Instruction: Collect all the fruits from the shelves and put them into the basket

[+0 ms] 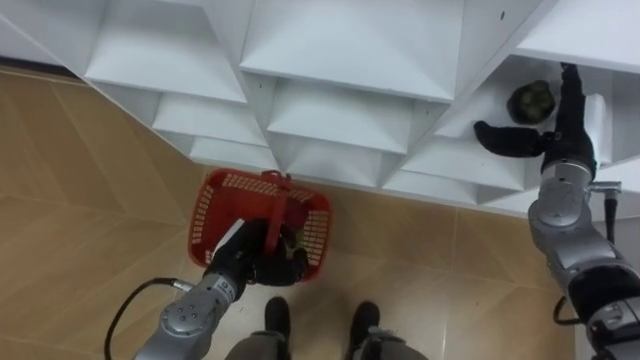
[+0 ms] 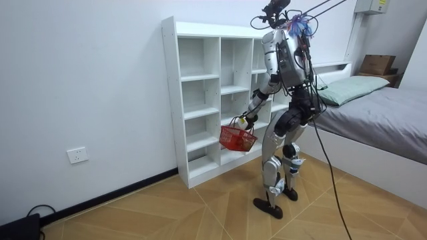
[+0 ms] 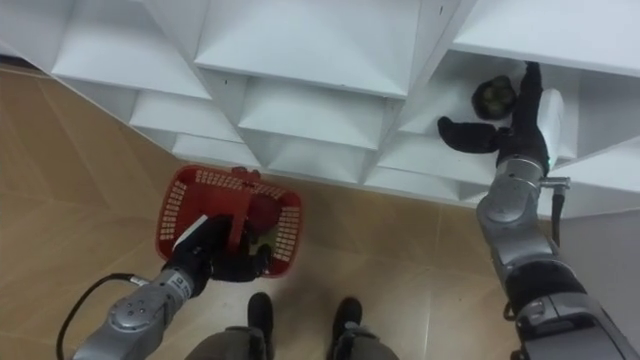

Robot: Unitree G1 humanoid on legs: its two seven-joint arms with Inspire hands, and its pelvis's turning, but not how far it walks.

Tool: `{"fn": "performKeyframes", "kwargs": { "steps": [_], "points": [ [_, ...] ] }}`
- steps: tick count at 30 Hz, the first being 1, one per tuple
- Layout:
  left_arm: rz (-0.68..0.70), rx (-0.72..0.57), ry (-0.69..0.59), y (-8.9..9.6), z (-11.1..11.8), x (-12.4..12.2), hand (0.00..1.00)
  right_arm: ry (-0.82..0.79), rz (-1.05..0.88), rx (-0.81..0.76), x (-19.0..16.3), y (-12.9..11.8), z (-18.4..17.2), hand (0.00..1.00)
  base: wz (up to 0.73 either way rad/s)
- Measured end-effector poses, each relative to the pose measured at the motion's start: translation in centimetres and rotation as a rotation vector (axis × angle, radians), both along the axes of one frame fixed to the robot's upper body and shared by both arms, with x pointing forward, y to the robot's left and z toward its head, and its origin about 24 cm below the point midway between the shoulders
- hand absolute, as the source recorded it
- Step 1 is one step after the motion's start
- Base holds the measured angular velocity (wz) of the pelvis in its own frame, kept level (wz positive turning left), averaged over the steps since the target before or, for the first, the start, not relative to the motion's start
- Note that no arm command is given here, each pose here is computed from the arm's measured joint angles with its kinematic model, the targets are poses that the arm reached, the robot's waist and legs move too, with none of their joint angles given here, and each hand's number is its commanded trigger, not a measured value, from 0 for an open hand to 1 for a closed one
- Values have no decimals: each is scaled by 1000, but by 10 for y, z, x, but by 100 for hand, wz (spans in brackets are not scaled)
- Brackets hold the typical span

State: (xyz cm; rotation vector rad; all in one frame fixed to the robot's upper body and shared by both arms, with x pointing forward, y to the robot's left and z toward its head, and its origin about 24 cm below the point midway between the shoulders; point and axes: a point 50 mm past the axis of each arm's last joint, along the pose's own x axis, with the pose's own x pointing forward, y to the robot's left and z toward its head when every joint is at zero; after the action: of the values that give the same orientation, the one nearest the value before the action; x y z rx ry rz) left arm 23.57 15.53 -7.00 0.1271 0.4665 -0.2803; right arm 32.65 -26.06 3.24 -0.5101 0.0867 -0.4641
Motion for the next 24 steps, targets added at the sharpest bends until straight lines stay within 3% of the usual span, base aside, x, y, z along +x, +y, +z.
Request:
{"fn": "performKeyframes", "kwargs": {
  "steps": [2, 3, 5, 6, 24],
  "points": [
    [2, 4, 0, 1, 0, 0, 100, -1, 0, 0, 1, 0, 1, 30, 0],
    [2, 4, 1, 1, 0, 0, 100, 0, -1, 0, 0, 0, 1, 54, 0],
    [2, 4, 2, 1, 0, 0, 100, 4, -2, -1, 0, 0, 0, 90, 0],
    [2, 4, 3, 1, 0, 0, 100, 4, -6, -2, 1, 0, 1, 100, 0],
    [9, 11, 14, 2, -1, 1, 100, -2, -26, -19, 0, -8, 4, 100, 0]
  ]
}}
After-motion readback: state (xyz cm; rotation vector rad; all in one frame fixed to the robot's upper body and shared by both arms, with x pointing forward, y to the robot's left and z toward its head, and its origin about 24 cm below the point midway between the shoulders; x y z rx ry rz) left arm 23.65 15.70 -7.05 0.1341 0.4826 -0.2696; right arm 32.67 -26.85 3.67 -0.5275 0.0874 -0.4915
